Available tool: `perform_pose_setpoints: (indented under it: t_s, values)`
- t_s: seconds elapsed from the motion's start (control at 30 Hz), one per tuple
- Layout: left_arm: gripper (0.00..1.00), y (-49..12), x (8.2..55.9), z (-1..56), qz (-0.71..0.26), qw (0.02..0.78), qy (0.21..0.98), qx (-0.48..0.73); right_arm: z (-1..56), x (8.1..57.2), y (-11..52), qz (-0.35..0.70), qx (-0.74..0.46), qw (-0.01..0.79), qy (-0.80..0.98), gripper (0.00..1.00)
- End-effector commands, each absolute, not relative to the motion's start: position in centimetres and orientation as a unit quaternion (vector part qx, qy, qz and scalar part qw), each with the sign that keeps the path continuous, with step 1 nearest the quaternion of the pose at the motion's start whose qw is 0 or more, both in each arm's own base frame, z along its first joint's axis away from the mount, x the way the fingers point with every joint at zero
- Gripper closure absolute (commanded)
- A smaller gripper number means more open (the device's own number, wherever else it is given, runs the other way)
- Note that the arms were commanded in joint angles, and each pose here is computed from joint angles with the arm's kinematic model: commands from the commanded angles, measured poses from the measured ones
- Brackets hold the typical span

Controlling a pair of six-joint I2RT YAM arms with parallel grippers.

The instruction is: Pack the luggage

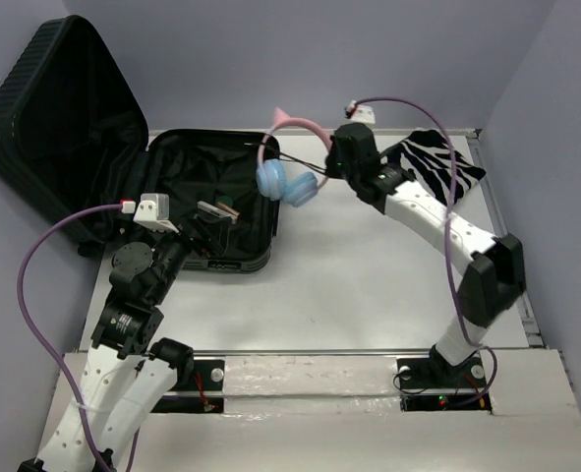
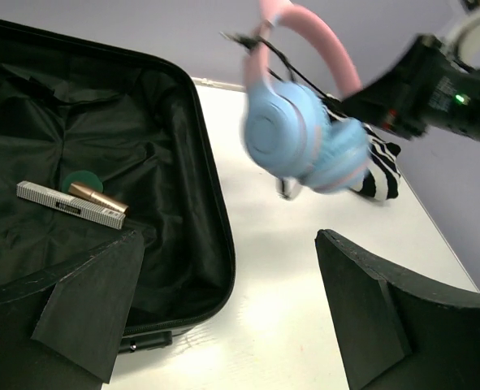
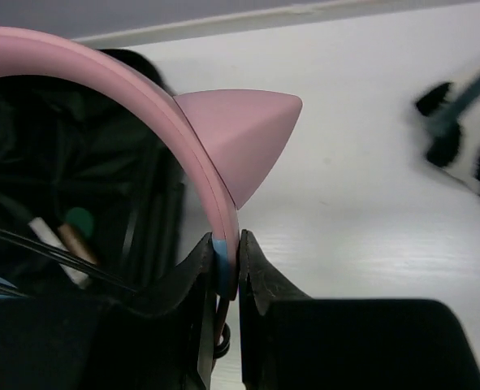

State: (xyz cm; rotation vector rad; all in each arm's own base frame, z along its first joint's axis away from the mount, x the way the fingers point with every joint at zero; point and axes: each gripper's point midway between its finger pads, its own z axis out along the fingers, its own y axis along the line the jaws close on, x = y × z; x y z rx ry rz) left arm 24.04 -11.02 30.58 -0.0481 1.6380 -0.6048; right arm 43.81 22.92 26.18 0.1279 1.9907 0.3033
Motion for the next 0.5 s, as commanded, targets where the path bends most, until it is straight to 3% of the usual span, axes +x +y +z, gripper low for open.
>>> perform_pose_setpoints:
  t_s: [0.0, 0.23, 0.33, 0.37, 0.47]
  values:
    - [0.01, -10.8, 23.9, 33.7, -0.272, 0.675, 0.685, -0.016, 28.8, 45.9, 34.0, 0.226, -0.011, 0.549, 0.805, 0.93]
    - [0.01, -10.8, 24.1, 33.6, -0.27, 0.673, 0.688, -0.017, 27.5, 46.9, 44.3, 0.306, -0.066, 0.52, 0.795, 0.88]
    - [0.01, -10.8, 24.1, 33.5, -0.27, 0.672, 0.689, -0.019, 25.9, 46.1, 48.2, 0.349, -0.097, 0.491, 0.792, 0.7]
    - [0.01, -10.8, 24.2, 33.4, -0.269, 0.672, 0.69, -0.018, 25.3, 45.8, 49.4, 0.357, -0.105, 0.486, 0.791, 0.54]
    - [0.01, -10.7, 24.2, 33.4, -0.267, 0.672, 0.691, -0.021, 25.3, 45.9, 50.1, 0.362, -0.12, 0.484, 0.788, 0.28]
